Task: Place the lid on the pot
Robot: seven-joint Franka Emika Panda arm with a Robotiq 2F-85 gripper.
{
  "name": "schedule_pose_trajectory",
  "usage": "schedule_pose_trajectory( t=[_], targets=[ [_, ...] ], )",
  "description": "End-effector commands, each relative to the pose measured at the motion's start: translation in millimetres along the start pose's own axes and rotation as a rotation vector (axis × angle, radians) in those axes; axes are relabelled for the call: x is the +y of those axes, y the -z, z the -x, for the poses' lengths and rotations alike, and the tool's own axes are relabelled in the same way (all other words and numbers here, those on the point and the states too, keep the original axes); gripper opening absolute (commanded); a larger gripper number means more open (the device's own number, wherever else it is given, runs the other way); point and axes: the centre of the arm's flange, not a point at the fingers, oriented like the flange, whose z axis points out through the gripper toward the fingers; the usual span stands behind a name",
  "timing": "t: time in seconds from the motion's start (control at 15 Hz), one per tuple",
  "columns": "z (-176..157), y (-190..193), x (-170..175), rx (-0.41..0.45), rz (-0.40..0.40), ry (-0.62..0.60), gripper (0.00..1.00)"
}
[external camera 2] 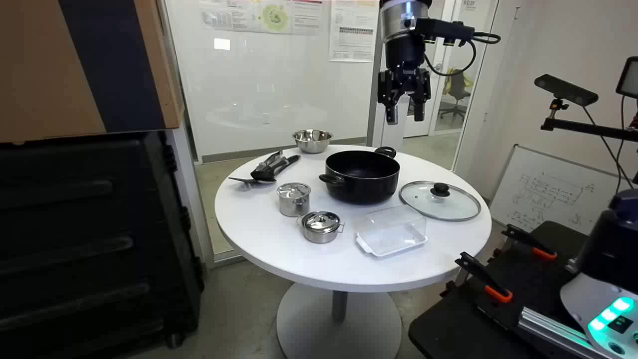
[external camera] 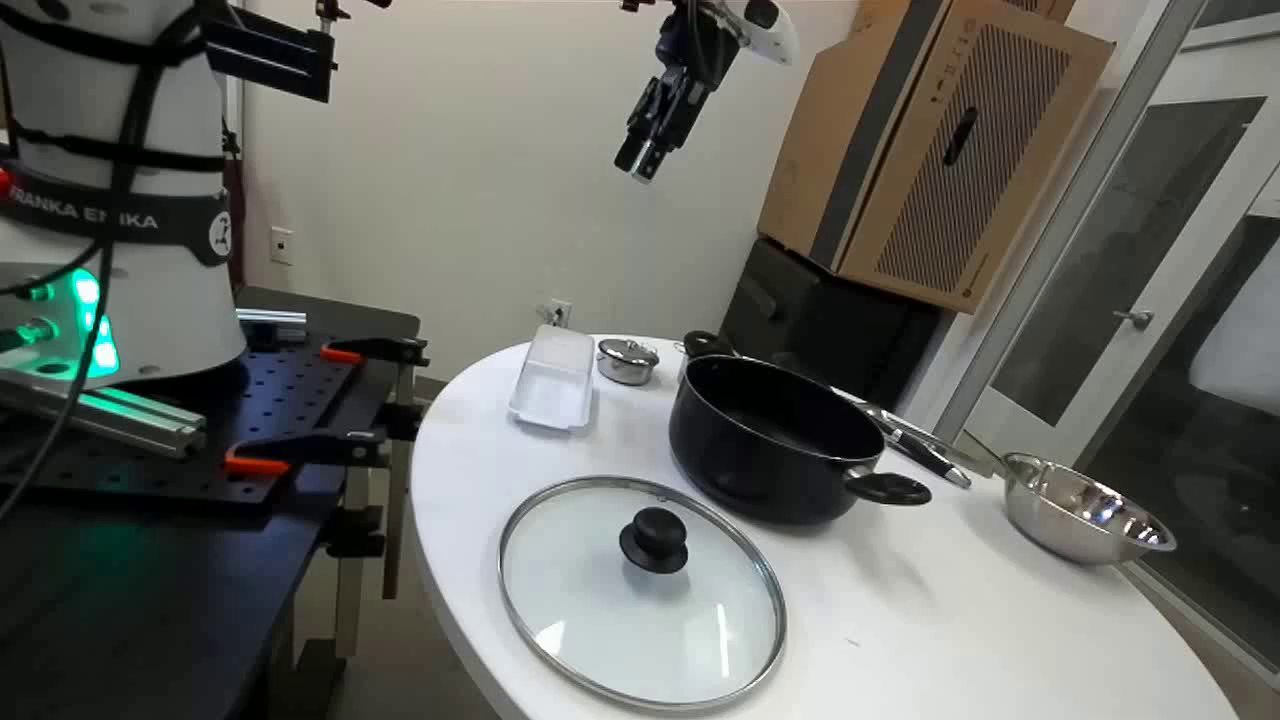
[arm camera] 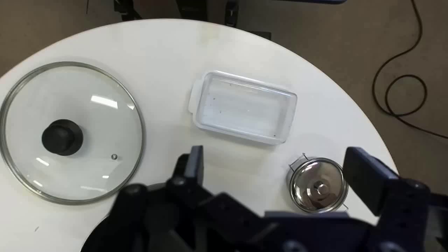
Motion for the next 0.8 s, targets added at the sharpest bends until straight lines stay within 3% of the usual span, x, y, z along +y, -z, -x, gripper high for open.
schedule_pose_trajectory(
  t=[0.0, 0.47, 0.73],
  targets=[
    [0.0, 0.0, 0.0, 0.000, 0.000, 0.000, 1.00],
    [0.0, 0.0, 0.0, 0.000, 0.000, 0.000, 1.00],
    [-11.2, 7.4, 24.3, 0.080, -0.034, 0.042, 1.00]
  ],
)
